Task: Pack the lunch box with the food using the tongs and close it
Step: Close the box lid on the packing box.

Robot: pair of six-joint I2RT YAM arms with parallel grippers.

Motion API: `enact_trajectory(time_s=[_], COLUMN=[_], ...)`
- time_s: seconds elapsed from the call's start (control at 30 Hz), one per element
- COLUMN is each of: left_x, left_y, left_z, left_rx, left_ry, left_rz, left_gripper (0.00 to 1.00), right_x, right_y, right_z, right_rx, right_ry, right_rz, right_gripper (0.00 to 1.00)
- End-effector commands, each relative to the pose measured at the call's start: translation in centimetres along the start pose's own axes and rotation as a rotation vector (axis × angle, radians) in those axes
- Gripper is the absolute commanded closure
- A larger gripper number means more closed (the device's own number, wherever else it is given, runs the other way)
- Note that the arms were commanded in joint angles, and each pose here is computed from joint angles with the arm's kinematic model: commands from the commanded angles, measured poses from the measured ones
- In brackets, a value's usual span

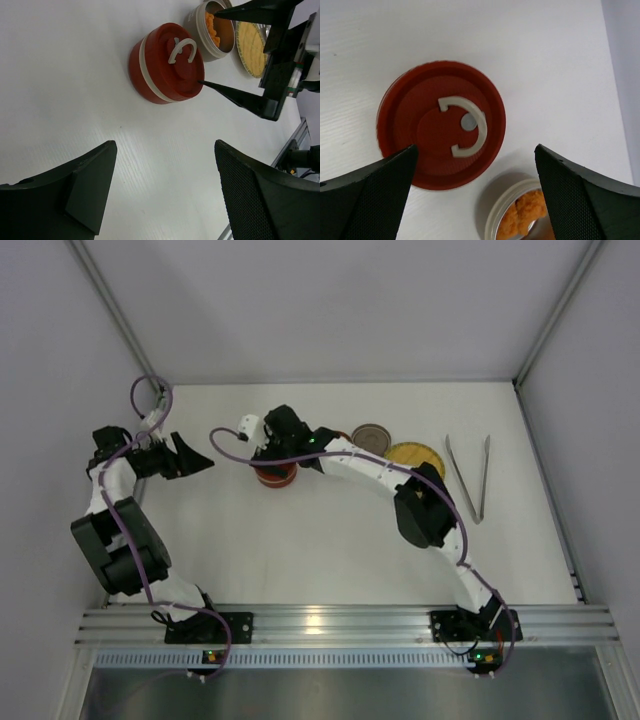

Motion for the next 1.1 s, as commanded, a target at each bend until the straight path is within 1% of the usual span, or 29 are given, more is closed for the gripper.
enact_trajectory(time_s=[0.0,0.03,0.07,0.1,0.13,0.17,0.2,0.23,0.27,0.3,0.33,0.37,0.4,0.43,0.47,0.5,0.53,0.57,0.6,0.67,0.7,0.73,0.83,0.87,0.9,0.97,1.07], left_x=[-2.2,-2.6,-3.2,-4.0,-4.7,-5.3,-5.8,-6.5,-6.8,-7.0,-8.4,-8.7,-8.5,-9.4,-10.6,-10.1,-10.6,-11.1,-10.7,-11.4,-10.8,-10.7,-10.4,-9.8,-10.1,-9.5,-8.9], left_y=[-1.3,-0.9,-0.6,-0.2,1.0,1.6,2.4,3.9,4.5,5.4,6.8,7.4,8.4,9.7,10.1,11.2,12.2,12.8,13.8,14.7,15.4,15.9,16.5,17.0,17.0,17.7,18.3], left_z=[-1.9,-1.9,-1.9,-2.7,-1.7,-1.6,-1.9,-1.4,-1.5,-1.4,-1.7,-1.9,-1.9,-1.7,-2.5,-2.4,-2.3,-2.9,-2.9,-3.2,-2.9,-2.8,-2.6,-2.2,-2.4,-2.0,-1.7], left_rx=[0.032,0.078,0.125,0.168,0.274,0.315,0.348,0.418,0.445,0.476,0.493,0.517,0.547,0.575,0.575,0.613,0.634,0.631,0.651,0.663,0.695,0.711,0.747,0.77,0.778,0.808,0.821], left_ry=[0.174,0.303,0.356,0.415,0.463,0.498,0.541,0.617,0.664,0.7,0.784,0.824,0.834,0.882,0.923,0.933,0.99,1.039,1.074,1.144,1.145,1.178,1.217,1.205,1.213,1.191,1.175], left_rz=[0.017,0.03,0.036,0.029,0.016,0.01,-0.004,-0.032,-0.049,-0.062,-0.048,-0.064,-0.058,-0.022,-0.008,0.002,0.025,0.021,0.036,0.071,0.077,0.1,0.18,0.198,0.218,0.24,0.257], left_gripper=[0.16,0.16,0.16,0.16,0.17,0.17,0.18,0.19,0.19,0.2,0.21,0.22,0.25,0.26,0.27,0.27,0.28,0.29,0.3,0.32,0.33,0.34,0.35,0.36,0.37,0.38,0.38], right_x=[-7.1,-6.9,-8.2,-9.1,-9.0,-10.0,-10.5,-10.7,-11.2,-11.3,-11.2,-11.1,-10.8,-10.4,-10.2,-9.3,-8.7,-8.3,-7.3,-6.6,-5.5,-5.1,-3.6,-3.3,-2.9,-2.5,-2.2], right_y=[-9.2,-9.9,-12.7,-13.8,-14.6,-17.0,-17.8,-18.6,-20.9,-21.4,-22.1,-24.0,-24.3,-24.8,-26.4,-26.7,-27.1,-28.7,-28.8,-30.7,-30.6,-31.6,-32.6,-32.7,-32.8,-33.3,-33.7], right_z=[-3.9,-3.1,-3.4,-2.3,-1.0,-0.6,1.7,2.8,3.5,6.2,7.4,8.0,10.8,11.8,12.5,14.7,15.5,15.6,17.3,18.0,18.8,18.6,19.1,19.1,19.3,19.1,18.9], right_rx=[-0.233,-0.236,-0.273,-0.292,-0.265,-0.291,-0.287,-0.282,-0.294,-0.269,-0.256,-0.271,-0.224,-0.219,-0.228,-0.204,-0.199,-0.216,-0.202,-0.216,-0.205,-0.218,-0.213,-0.214,-0.209,-0.217,-0.229], right_ry=[0.164,0.189,0.212,0.265,0.3,0.327,0.384,0.41,0.428,0.468,0.487,0.503,0.555,0.577,0.592,0.642,0.66,0.663,0.7,0.707,0.724,0.714,0.721,0.714,0.719,0.709,0.714], right_rz=[0.116,0.083,0.091,0.058,0.013,0.015,-0.026,-0.044,-0.035,-0.056,-0.064,-0.065,-0.064,-0.075,-0.066,-0.086,-0.089,-0.066,-0.068,-0.025,-0.034,-0.019,-0.015,-0.014,-0.018,-0.011,-0.013], right_gripper=[0.01,0.0,0.01,0.01,0.01,0.01,0.01,0.01,0.01,0.01,0.01,0.01,0.01,0.01,0.01,0.01,0.01,0.01,0.01,0.0,0.01,0.01,0.01,0.0,0.01,0.01,0.01])
Point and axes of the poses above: each gripper's point midway between its finger pads, its own y axis out along the fingers, its own x axis along the line the jaws close on, z = x × y, the point moved 7 cm from there along -y, back along the fingers, and after that the axes turned 11 degrees about -y, right-handed, at the moved point
